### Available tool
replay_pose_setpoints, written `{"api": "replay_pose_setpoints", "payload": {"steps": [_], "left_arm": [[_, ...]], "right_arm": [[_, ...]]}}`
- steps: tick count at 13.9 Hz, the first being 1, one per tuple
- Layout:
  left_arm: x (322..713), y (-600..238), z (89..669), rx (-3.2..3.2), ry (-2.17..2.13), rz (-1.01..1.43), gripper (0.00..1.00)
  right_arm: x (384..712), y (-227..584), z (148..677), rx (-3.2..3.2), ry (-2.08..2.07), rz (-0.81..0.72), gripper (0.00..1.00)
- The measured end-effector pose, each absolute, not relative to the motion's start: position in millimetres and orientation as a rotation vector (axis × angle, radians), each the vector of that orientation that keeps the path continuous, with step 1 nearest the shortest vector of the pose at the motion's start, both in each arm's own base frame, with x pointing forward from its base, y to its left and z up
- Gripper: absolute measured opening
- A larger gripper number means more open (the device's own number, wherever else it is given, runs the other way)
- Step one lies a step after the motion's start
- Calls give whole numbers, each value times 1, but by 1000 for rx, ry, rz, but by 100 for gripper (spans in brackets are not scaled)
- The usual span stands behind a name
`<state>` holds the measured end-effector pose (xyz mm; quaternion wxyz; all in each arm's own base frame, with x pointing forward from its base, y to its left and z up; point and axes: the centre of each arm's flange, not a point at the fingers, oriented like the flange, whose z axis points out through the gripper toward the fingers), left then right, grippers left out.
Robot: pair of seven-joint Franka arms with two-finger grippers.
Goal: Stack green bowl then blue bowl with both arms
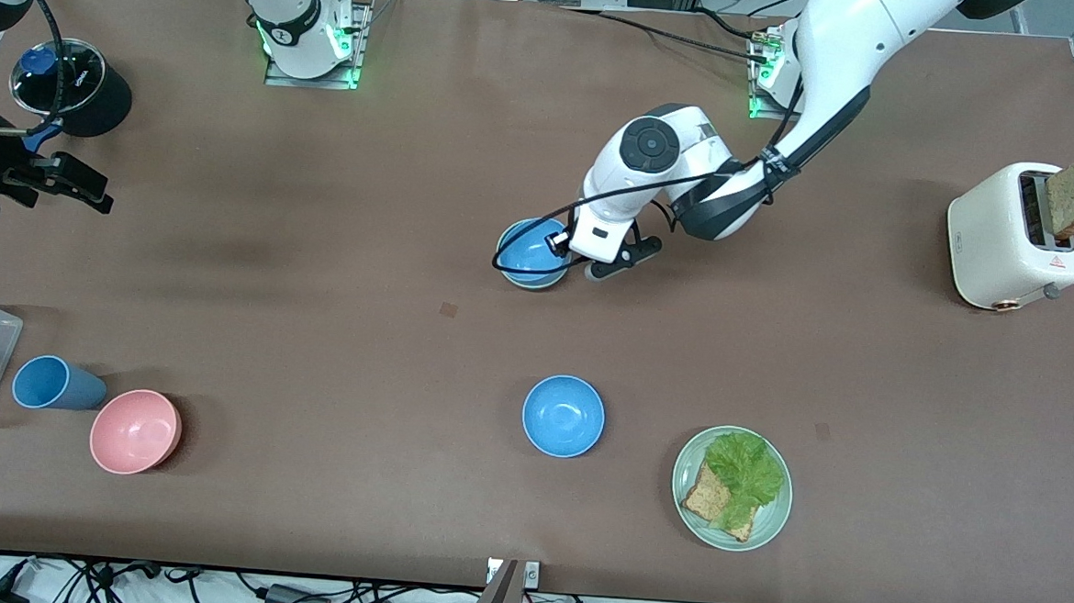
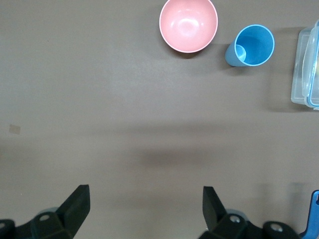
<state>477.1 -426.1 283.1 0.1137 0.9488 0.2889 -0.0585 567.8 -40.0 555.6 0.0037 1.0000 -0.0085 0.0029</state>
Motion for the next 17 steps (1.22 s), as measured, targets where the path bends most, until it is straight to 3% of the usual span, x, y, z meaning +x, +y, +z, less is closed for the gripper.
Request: {"api": "replay_pose_setpoints", "payload": {"steps": [10, 15, 17], "left_arm": [[546, -365, 380, 2807, 756, -261, 57], [594, -207, 423, 2855, 389, -310, 65], [599, -162, 437, 2905, 283, -278, 81]], "right_arm": [[568, -34, 555, 3134, -10, 8, 100], [568, -30, 555, 3134, 0, 9, 100], [568, -30, 555, 3134, 1, 9, 100]]}}
